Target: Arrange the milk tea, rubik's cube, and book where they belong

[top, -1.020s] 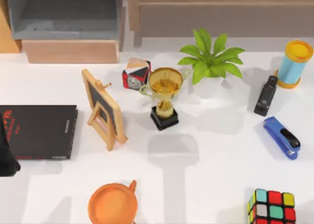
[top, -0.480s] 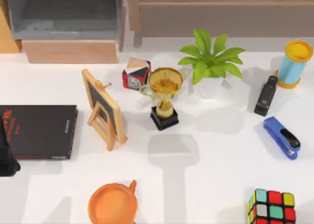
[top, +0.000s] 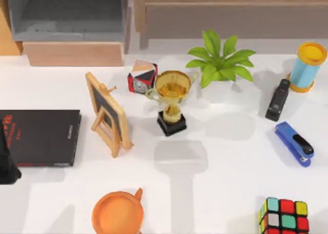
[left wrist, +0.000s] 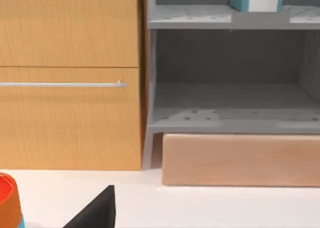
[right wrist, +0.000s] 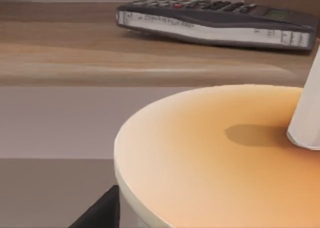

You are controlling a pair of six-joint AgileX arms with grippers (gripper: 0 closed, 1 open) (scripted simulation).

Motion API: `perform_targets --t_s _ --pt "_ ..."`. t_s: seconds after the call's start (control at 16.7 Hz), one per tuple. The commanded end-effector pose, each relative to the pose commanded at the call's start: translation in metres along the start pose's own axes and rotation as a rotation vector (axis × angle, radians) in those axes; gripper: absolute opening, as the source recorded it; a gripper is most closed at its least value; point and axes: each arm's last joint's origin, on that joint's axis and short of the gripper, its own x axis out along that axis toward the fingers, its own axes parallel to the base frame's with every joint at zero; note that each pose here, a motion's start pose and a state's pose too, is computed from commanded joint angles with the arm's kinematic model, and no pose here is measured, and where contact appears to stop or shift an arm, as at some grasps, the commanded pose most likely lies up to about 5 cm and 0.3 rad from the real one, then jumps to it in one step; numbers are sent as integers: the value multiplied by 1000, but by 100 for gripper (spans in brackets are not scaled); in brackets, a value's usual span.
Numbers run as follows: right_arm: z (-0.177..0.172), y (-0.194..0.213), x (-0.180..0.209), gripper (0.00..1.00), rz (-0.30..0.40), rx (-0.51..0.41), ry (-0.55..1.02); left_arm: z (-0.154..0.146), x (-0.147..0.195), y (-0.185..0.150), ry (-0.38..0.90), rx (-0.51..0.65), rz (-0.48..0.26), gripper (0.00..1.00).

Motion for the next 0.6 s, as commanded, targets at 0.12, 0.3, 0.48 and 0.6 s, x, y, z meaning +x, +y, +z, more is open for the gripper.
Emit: perform_targets --t_s 0.12,0.3,0.48,0.6 --pt "0 1 0 100 2 0 0 0 0 0 0 0 0 100" --pt "1 0 -10 100 1 -1 -2 0 0 0 0 0 0 100" --pt "0 0 -27 100 2 1 2 0 0 0 0 0 0 100" --pt "1 0 -30 100 2 0 0 0 0 0 0 0 0 100"
